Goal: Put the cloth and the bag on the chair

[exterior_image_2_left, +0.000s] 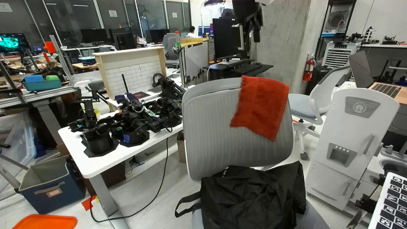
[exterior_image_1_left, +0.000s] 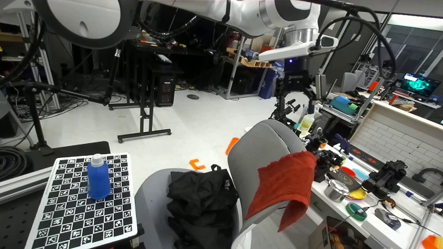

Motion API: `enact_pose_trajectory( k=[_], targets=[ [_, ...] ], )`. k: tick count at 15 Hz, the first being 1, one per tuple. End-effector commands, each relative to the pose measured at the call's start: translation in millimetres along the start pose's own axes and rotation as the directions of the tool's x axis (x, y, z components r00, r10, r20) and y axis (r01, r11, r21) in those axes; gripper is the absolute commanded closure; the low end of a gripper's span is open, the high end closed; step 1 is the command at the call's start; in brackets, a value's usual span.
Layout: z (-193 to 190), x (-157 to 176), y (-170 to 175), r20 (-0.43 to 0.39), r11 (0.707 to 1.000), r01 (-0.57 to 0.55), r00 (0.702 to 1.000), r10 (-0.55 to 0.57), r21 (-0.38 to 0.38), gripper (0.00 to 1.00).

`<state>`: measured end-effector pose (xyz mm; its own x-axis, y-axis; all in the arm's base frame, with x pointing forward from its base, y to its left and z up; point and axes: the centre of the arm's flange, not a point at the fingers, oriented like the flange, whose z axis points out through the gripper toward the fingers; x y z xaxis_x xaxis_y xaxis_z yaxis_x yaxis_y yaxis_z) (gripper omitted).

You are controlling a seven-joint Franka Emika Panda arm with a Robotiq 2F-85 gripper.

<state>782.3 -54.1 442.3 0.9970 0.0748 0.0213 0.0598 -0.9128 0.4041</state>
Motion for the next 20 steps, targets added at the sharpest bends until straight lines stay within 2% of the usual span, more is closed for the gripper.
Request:
enact_pose_trajectory(
  k=[1,2,3,5,11,13,16,20],
  targets=[
    [-12,-77,-26,0.146,0.999,-0.042,0.989,0.036,0.033,0.00],
    [-14,-84,-27,0.178,0.998,-0.064,0.982,0.058,0.028,0.00],
    [-10,-16,-25,0.122,1.000,-0.025,0.992,0.023,0.013,0.00],
    [-18,-24,-24,0.158,0.999,-0.044,0.987,0.041,0.014,0.00],
    [-17,-28,-22,0.176,0.999,-0.048,0.983,0.045,0.015,0.00],
    [-9,-51,-31,0.158,0.999,-0.028,0.987,0.025,0.017,0.00],
    [-3,-83,-70,0.110,0.999,0.026,0.993,-0.030,0.031,0.00],
    [-7,-87,-124,0.031,0.991,0.122,0.992,-0.124,0.054,0.00]
  ],
)
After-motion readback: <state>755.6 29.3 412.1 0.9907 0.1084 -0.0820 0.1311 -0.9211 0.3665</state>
